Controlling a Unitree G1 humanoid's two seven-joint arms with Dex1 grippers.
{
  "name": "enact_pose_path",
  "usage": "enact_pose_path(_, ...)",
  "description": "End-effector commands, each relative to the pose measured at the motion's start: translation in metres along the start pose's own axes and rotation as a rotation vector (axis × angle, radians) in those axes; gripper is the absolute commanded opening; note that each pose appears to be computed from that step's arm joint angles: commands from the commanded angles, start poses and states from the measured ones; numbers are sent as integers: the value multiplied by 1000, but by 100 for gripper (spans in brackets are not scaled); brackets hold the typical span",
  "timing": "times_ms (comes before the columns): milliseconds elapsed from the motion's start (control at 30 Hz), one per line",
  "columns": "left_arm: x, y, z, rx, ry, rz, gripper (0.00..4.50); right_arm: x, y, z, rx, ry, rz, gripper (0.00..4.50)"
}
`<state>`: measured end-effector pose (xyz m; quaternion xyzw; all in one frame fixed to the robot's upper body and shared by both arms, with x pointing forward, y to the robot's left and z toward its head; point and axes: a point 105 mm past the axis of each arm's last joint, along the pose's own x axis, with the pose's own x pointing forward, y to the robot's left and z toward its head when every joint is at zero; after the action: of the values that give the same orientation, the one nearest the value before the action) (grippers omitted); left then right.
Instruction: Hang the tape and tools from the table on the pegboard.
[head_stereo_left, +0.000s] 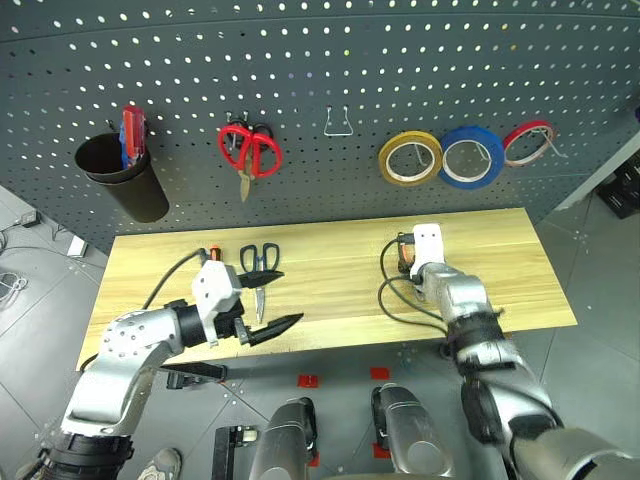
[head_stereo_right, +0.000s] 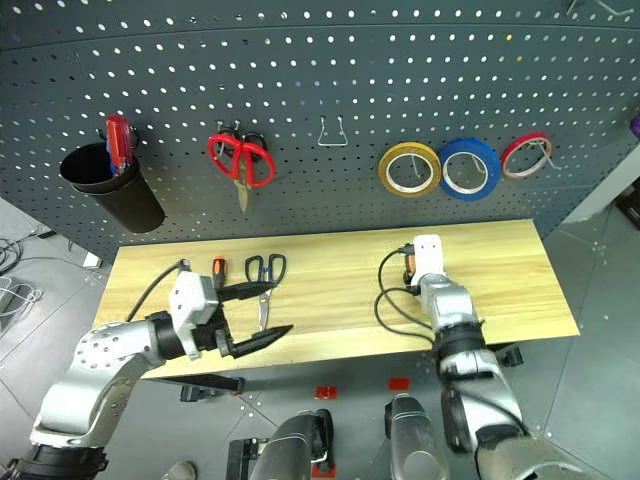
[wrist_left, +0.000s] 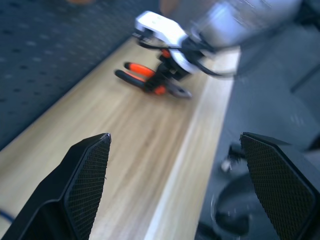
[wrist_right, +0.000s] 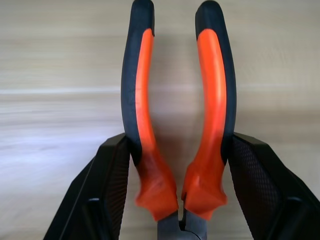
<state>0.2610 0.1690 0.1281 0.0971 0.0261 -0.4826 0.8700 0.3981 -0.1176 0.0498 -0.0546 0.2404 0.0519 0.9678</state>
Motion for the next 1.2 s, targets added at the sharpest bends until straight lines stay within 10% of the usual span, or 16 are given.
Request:
enact_pose_path(33,-14,2,19,-18,-84,63,436,-54,42,58,-80,-312,139,264)
enact_pose_path(400,-22,22,49,14,-119,149,436,-155,92,212,-65,-1074,247,264)
enact_pose_path(700,6,28,80,41,-176,133,436,-156,109,270,1,-1246,242,264)
enact_pose_path(1200,-6,91,97,104,-230,519,436,-134,133,284,-24,-1293,229,264)
